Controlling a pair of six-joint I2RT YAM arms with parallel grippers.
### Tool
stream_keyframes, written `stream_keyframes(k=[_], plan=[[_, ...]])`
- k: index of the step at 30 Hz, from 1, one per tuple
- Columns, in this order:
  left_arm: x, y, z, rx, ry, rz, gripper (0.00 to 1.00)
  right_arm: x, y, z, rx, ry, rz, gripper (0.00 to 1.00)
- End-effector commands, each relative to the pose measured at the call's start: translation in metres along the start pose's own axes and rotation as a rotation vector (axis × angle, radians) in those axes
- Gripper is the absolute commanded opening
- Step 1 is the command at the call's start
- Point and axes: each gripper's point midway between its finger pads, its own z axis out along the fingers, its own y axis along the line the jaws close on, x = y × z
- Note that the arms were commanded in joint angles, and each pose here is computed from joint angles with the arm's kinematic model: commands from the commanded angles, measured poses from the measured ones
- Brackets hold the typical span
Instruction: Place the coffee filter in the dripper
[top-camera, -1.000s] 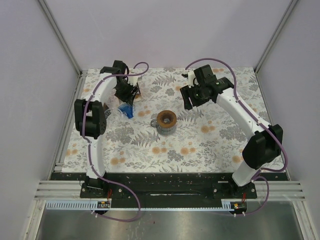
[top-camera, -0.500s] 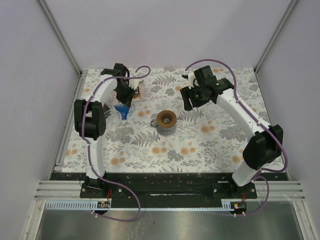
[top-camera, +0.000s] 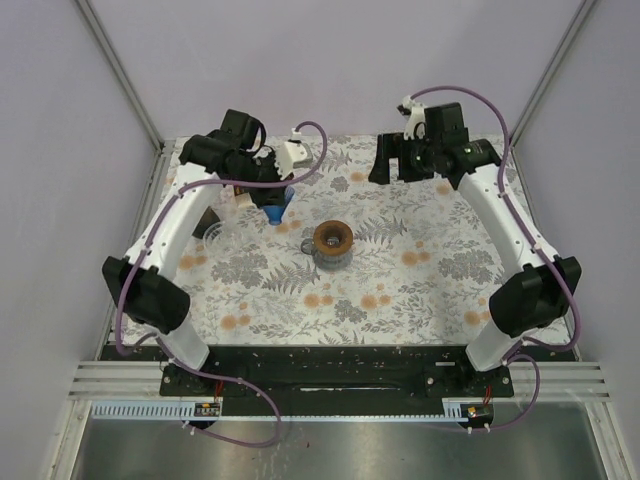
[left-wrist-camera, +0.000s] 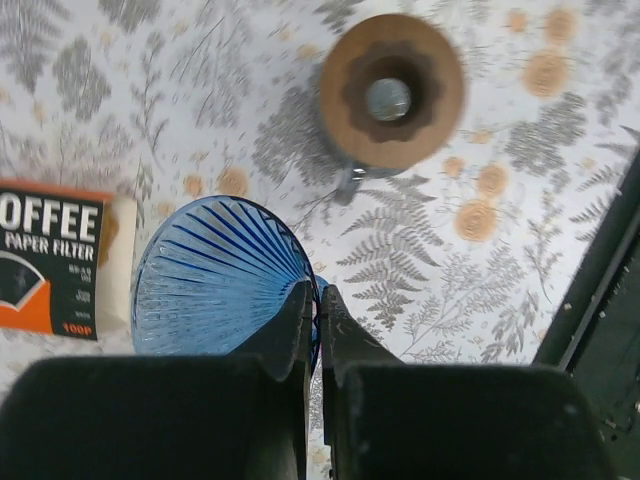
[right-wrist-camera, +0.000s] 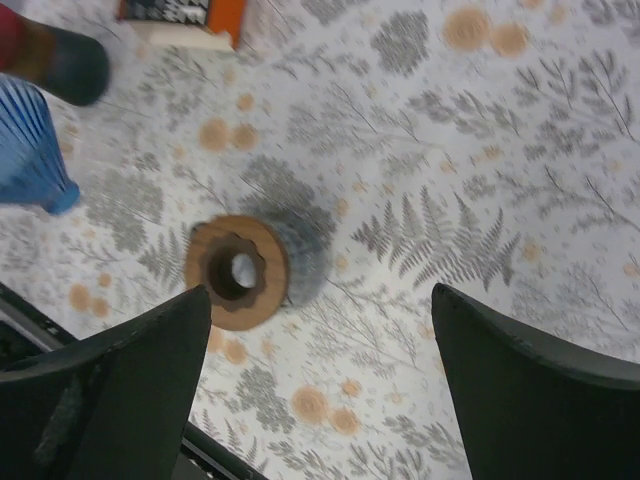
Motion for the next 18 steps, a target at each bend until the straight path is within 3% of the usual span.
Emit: stream_keyframes(k=[1,5,10,15,18], plan=[[-0.016,-0.061,-0.026,0.131,-0.089,0.248,0.0,-0.052,0.055,-0.006,-0.232,-0.103,0.037,1.0],[-0.023,-0.092,-0.034,0.144,-0.099,0.384,0.0,-0.05,0.103,0.01,-0.388,-0.059,0.036,0.93],[-0.033,-0.1,-0.038,0.12,-0.112,0.446,0.0,-0.014,0.172,0.024,-0.582,0.102,0.007,0.88],[-0.038,-0.101,-0.038,0.115,-0.114,0.468,0.0,0.008,0.184,0.039,-0.591,0.163,0.001,0.83],[-0.041,-0.101,-0.037,0.122,-0.119,0.469,0.0,0.02,0.191,0.045,-0.642,0.212,0.027,0.73]])
